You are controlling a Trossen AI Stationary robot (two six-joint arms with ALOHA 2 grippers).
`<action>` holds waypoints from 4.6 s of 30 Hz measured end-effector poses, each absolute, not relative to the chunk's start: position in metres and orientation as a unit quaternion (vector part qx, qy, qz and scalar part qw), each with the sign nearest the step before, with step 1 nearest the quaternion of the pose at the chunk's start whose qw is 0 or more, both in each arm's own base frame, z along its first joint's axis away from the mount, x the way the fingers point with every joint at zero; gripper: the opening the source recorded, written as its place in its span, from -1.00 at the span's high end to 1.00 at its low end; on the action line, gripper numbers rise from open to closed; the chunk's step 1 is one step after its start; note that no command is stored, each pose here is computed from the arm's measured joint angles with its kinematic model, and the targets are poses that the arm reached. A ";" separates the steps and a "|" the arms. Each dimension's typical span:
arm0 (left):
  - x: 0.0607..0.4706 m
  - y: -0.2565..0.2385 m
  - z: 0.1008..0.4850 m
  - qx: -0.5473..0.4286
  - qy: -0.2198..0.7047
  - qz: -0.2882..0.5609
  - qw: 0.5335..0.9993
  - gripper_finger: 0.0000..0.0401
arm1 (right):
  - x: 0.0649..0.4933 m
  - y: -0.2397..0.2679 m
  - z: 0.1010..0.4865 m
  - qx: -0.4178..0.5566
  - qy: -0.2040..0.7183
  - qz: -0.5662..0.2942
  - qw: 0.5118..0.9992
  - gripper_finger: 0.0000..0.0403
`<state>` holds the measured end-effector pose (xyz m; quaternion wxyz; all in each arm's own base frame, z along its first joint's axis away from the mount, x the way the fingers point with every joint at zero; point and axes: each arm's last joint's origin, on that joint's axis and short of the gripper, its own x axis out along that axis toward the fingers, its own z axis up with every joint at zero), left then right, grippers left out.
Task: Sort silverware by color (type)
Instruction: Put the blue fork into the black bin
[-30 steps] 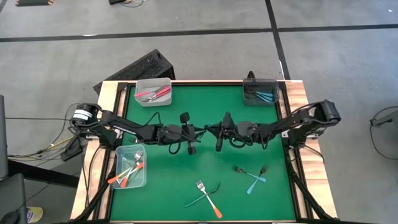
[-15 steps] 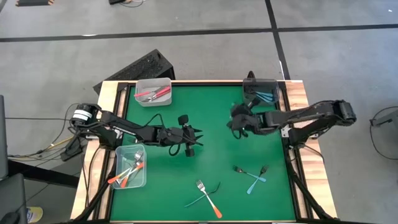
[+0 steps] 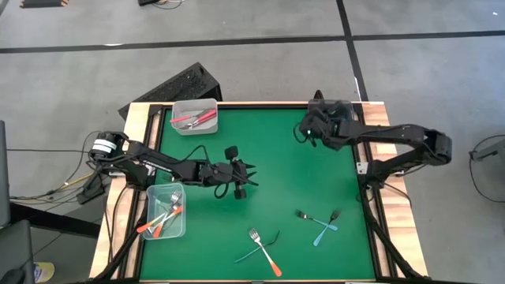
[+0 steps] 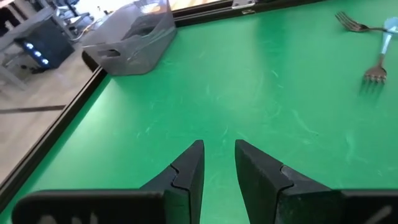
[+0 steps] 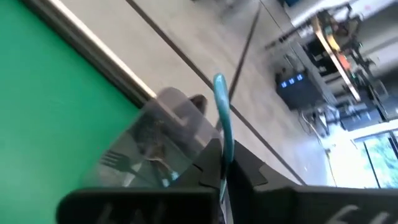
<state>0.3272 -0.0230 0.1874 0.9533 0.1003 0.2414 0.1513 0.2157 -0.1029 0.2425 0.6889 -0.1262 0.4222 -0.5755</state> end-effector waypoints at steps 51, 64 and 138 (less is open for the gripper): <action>0.269 -0.031 0.207 0.045 0.385 0.184 0.903 0.60 | 0.249 -0.008 0.206 0.083 0.308 -0.285 0.904 0.12; 0.211 -0.031 0.169 0.015 0.601 0.182 0.778 0.60 | 0.256 0.033 0.216 0.093 0.259 -0.184 0.944 0.12; 0.302 -0.025 0.191 0.116 0.140 0.096 0.979 1.00 | 0.311 0.044 0.205 0.149 0.041 -0.175 0.972 0.12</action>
